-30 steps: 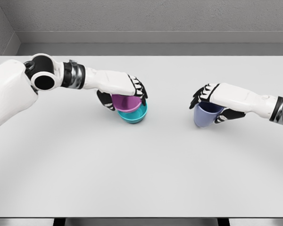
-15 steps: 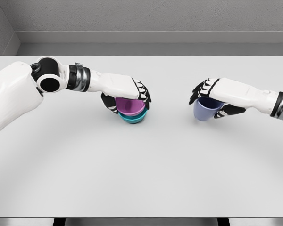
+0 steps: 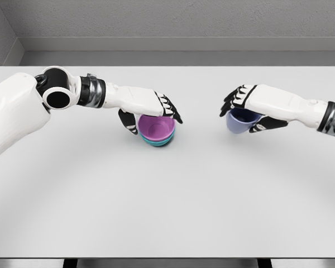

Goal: Stacking bowl and cup with both arms

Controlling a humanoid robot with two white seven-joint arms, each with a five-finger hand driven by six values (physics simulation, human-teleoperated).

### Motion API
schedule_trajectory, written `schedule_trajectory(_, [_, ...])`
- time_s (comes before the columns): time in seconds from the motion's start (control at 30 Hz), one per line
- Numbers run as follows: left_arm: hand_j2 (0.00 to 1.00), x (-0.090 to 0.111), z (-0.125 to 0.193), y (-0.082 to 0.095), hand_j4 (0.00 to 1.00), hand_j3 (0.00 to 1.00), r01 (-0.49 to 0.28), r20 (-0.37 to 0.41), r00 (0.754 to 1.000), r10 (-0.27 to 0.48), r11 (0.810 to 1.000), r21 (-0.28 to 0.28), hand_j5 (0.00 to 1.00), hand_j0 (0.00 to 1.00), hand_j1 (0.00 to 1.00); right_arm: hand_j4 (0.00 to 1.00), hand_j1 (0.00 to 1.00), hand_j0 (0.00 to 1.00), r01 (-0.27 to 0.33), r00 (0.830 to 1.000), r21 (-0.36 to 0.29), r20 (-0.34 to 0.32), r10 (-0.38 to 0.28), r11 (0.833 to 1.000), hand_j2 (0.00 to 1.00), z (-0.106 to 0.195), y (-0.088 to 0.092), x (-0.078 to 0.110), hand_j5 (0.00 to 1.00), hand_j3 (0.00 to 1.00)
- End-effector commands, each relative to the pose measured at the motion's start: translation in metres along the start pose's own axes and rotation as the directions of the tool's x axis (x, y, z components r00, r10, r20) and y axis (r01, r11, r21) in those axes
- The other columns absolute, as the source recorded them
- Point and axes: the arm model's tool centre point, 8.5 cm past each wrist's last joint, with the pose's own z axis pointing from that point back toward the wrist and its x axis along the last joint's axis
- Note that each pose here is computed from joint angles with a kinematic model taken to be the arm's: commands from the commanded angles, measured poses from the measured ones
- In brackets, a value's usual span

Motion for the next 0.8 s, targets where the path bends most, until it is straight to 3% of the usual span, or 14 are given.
schedule_trajectory(0.0, [1.0, 0.0, 0.001, 0.001, 1.0, 1.0, -0.004, 0.0, 1.0, 0.004, 1.0, 0.006, 1.0, 1.0, 1.0, 0.67, 0.67, 0.67, 0.008, 1.0, -0.01, 0.007, -0.008, 1.0, 0.67, -0.003, 0.0, 0.001, 0.67, 0.67])
schedule_trajectory(0.2, [1.0, -0.003, 0.016, 0.016, 1.0, 1.0, -0.002, -0.013, 1.0, 0.002, 0.998, 0.062, 1.0, 1.0, 1.0, 0.67, 0.67, 0.67, 0.008, 1.0, -0.017, 0.018, -0.008, 1.0, 0.67, -0.007, -0.001, 0.003, 0.67, 0.67])
schedule_trajectory(0.3, [1.0, -0.005, 0.032, 0.011, 1.0, 1.0, -0.005, -0.027, 1.0, 0.007, 0.998, 0.062, 1.0, 1.0, 1.0, 0.67, 0.67, 0.67, 0.003, 1.0, -0.024, 0.031, -0.003, 1.0, 0.67, -0.012, -0.003, 0.007, 0.67, 0.67])
schedule_trajectory(0.4, [1.0, -0.006, 0.062, 0.013, 1.0, 1.0, 0.02, -0.062, 0.998, -0.016, 0.997, 0.075, 1.0, 1.0, 1.0, 0.67, 0.67, 0.67, -0.004, 0.999, -0.024, 0.045, 0.005, 1.0, 0.67, -0.018, -0.006, 0.009, 0.67, 0.67])
schedule_trajectory(0.47, [1.0, -0.014, 0.092, 0.006, 1.0, 1.0, -0.012, -0.096, 0.995, 0.02, 0.996, 0.086, 1.0, 1.0, 1.0, 0.67, 0.67, 0.67, -0.009, 0.998, -0.023, 0.056, 0.01, 1.0, 0.67, -0.022, -0.008, 0.011, 0.67, 0.67])
schedule_trajectory(0.6, [1.0, -0.017, 0.161, 0.016, 1.0, 1.0, -0.023, -0.167, 0.984, 0.053, 0.984, 0.176, 1.0, 1.0, 1.0, 0.67, 0.67, 0.67, -0.009, 0.998, -0.026, 0.061, 0.011, 1.0, 0.67, -0.025, -0.009, 0.012, 0.67, 0.67])
schedule_trajectory(0.77, [1.0, -0.031, 0.233, -0.012, 1.0, 1.0, -0.067, -0.292, 0.941, 0.171, 0.94, 0.335, 1.0, 1.0, 1.0, 0.67, 0.67, 0.67, -0.017, 0.997, -0.032, 0.068, 0.019, 0.999, 0.67, -0.028, -0.013, 0.013, 0.67, 0.67])
